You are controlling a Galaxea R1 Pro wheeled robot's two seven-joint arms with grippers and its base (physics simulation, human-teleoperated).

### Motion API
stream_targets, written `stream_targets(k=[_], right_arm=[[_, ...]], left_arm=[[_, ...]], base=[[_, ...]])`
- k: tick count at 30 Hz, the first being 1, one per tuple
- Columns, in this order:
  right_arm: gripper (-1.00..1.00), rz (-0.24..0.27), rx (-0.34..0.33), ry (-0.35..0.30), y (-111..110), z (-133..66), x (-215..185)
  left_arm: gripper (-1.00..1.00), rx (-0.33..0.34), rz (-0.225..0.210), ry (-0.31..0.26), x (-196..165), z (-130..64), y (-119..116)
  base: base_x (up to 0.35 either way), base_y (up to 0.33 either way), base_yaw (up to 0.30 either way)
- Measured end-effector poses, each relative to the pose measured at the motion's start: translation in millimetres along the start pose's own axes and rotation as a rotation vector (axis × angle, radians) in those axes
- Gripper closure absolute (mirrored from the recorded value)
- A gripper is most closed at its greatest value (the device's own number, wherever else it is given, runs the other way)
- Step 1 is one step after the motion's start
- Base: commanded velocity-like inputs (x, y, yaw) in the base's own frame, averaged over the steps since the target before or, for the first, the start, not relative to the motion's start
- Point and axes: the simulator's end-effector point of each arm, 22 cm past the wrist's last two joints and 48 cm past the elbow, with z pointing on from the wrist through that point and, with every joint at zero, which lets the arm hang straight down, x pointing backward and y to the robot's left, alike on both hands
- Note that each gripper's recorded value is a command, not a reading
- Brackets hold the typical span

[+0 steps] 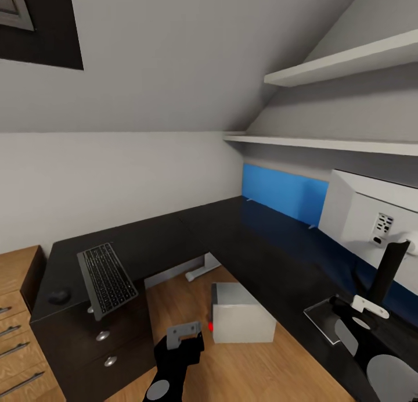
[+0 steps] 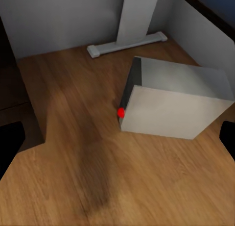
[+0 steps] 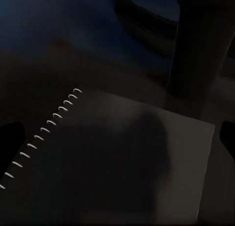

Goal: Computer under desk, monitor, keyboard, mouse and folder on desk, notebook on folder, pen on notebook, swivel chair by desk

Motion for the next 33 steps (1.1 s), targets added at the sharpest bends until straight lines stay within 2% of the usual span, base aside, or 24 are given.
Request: stream_targets(k=[11, 22, 33], right_arm=[[-1.0, 0.0, -0.007, 0.003, 1.6, 6.6, 17.2], [-1.0, -0.002, -0.01, 0.008, 3.2, 6.8, 20.4], [-1.0, -0.001, -0.009, 0.006, 3.0, 6.8, 19.5]], left_arm=[[-1.0, 0.009, 0.009, -0.001, 18.1, 6.6, -2.0], [-1.0, -0.015, 0.02, 0.0, 21.7, 6.7, 3.6], [-1.0, -0.02, 0.032, 0.0, 23.1, 7.5, 8.5]], base=[[0.0, 0.0, 0.0], [0.003, 0.0, 0.0], [0.103, 0.0, 0.0]])
